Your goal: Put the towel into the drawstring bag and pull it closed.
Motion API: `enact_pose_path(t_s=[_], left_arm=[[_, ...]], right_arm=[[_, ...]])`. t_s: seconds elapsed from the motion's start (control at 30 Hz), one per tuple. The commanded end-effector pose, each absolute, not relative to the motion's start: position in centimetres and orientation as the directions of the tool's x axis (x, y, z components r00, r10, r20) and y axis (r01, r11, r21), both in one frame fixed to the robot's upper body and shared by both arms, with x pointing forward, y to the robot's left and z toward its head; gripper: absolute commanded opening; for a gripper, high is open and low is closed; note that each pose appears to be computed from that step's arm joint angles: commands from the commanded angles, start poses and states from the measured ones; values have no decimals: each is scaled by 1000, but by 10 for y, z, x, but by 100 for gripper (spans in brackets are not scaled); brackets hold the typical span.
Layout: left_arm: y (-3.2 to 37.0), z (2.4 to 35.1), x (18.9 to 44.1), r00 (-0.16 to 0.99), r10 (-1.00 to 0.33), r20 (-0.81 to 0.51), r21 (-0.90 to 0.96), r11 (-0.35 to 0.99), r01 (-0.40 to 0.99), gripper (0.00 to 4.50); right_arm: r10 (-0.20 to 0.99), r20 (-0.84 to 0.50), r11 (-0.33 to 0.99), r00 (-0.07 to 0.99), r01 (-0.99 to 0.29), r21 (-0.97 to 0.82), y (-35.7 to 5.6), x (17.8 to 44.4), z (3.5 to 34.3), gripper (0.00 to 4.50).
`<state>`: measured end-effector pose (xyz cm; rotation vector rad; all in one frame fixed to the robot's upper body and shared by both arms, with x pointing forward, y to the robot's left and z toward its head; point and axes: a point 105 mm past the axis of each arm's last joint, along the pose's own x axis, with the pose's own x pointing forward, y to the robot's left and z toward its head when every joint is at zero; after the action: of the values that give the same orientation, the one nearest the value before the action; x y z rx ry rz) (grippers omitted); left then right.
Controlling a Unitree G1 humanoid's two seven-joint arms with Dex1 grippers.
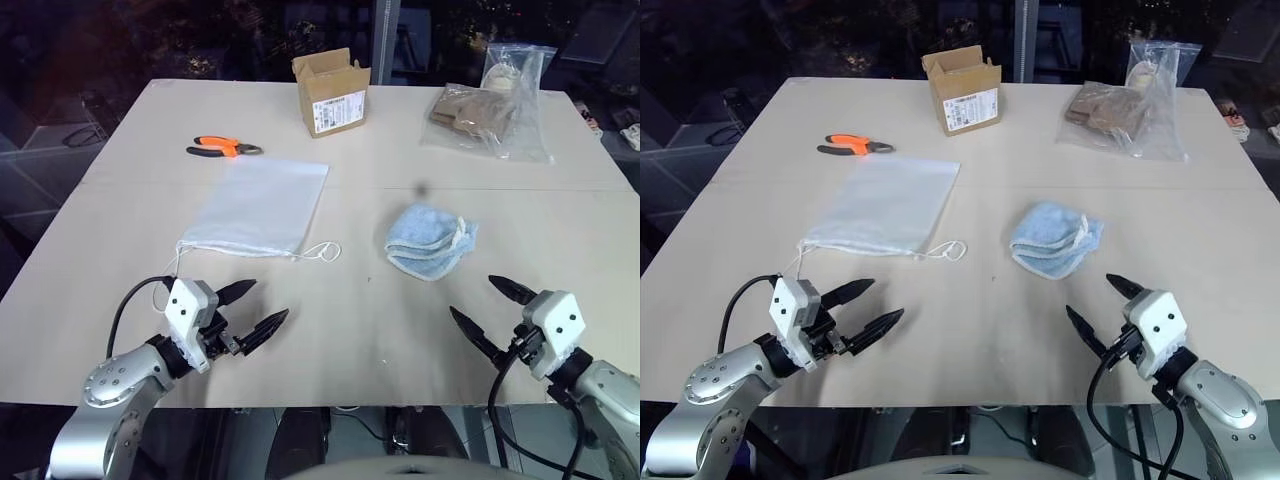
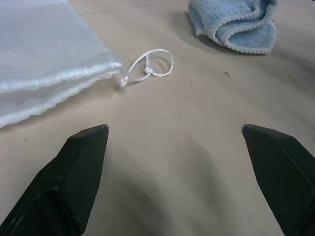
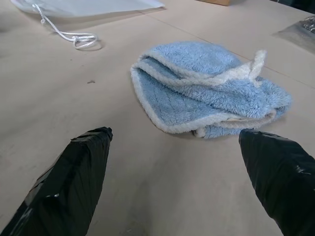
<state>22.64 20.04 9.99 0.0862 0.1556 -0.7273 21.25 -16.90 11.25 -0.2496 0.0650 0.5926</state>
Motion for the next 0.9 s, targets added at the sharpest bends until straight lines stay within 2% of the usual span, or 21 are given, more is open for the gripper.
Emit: enact_pose_path(t_s=[0.03, 0.13, 0.3, 0.53, 0.7, 0.8, 0.87, 0.9], left_arm=[[214, 116, 242, 803, -587, -102, 128, 793, 595, 450], [245, 133, 265, 907, -420, -27, 305, 861, 407, 450], [268, 138, 276, 939, -337, -74, 693, 659, 291, 450], [268, 135, 298, 929, -356, -96, 893, 382, 238, 450], [258, 140, 332, 924, -376, -66, 927, 319, 196, 450], [246, 135, 345, 900, -421, -112, 936, 258, 238, 450], [241, 133, 351, 886, -443, -137, 938, 231, 260, 384], [239, 134, 353, 881, -452, -138, 937, 229, 264, 374]], right_arm=[[648, -34, 731, 761, -634, -252, -150, 206, 135, 444], [824, 45, 552, 564, -784, -284, -112, 189, 157, 444], [904, 20, 415, 426, -867, -276, -97, 174, 162, 444], [915, 21, 395, 404, -881, -262, -93, 169, 162, 444], [913, 27, 399, 406, -879, -262, -90, 168, 162, 444], [904, 35, 419, 427, -866, -272, -91, 168, 163, 444], [888, 52, 451, 457, -844, -289, -92, 172, 164, 450], [882, 60, 464, 468, -836, -292, -92, 173, 164, 450]])
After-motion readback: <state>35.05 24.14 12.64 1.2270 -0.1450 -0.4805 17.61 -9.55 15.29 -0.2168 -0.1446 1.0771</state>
